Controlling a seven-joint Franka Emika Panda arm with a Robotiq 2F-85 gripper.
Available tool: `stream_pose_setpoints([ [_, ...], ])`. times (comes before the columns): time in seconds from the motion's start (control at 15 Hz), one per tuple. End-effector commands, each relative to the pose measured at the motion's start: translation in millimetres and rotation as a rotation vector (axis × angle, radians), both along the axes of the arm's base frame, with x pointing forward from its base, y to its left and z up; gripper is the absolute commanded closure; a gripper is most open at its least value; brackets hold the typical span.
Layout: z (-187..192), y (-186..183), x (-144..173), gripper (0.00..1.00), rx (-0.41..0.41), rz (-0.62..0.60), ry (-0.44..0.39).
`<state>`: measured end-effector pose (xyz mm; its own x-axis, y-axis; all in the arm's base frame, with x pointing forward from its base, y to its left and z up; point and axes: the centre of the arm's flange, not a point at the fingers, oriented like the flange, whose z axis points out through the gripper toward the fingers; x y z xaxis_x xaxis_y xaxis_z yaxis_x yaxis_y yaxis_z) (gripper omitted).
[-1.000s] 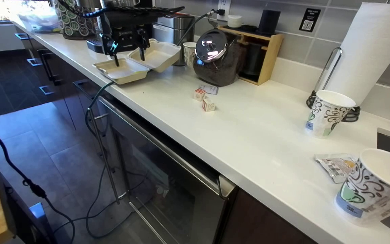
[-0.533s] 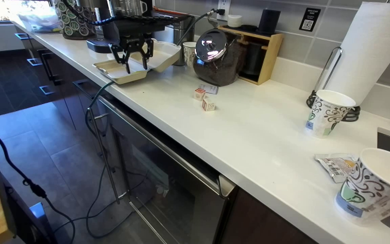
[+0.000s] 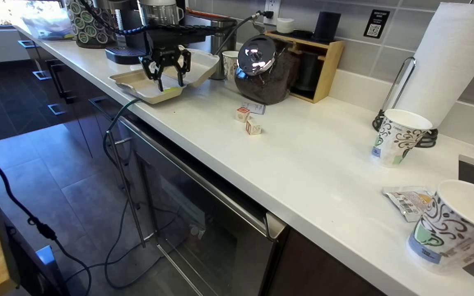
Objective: Remove the yellow block from the lunch pack
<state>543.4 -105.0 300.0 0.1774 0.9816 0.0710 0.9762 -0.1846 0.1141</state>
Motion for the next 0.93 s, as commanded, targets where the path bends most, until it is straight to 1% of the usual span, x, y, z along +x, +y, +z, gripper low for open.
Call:
stream_pose_setpoints([
  [0.0, -8, -4, 9, 0.62, 0.005, 0.016, 0.004],
  [0.07, -8, -4, 10, 0.69, 0.006, 0.014, 0.004],
  [0.13, -9, -5, 11, 0.80, 0.007, 0.013, 0.005],
  [0.27, -11, -6, 12, 0.91, 0.008, 0.010, 0.009],
  [0.47, 0, -2, 10, 0.91, 0.001, 0.010, 0.013],
  [0.53, 11, 4, 5, 0.91, 0.000, 0.015, 0.019],
  [0.6, 23, 11, -1, 0.91, 0.017, 0.030, 0.011],
  [0.73, 49, 24, -14, 0.91, 0.021, 0.050, -0.028],
  [0.87, 73, 28, -25, 0.91, 0.004, 0.038, -0.051],
])
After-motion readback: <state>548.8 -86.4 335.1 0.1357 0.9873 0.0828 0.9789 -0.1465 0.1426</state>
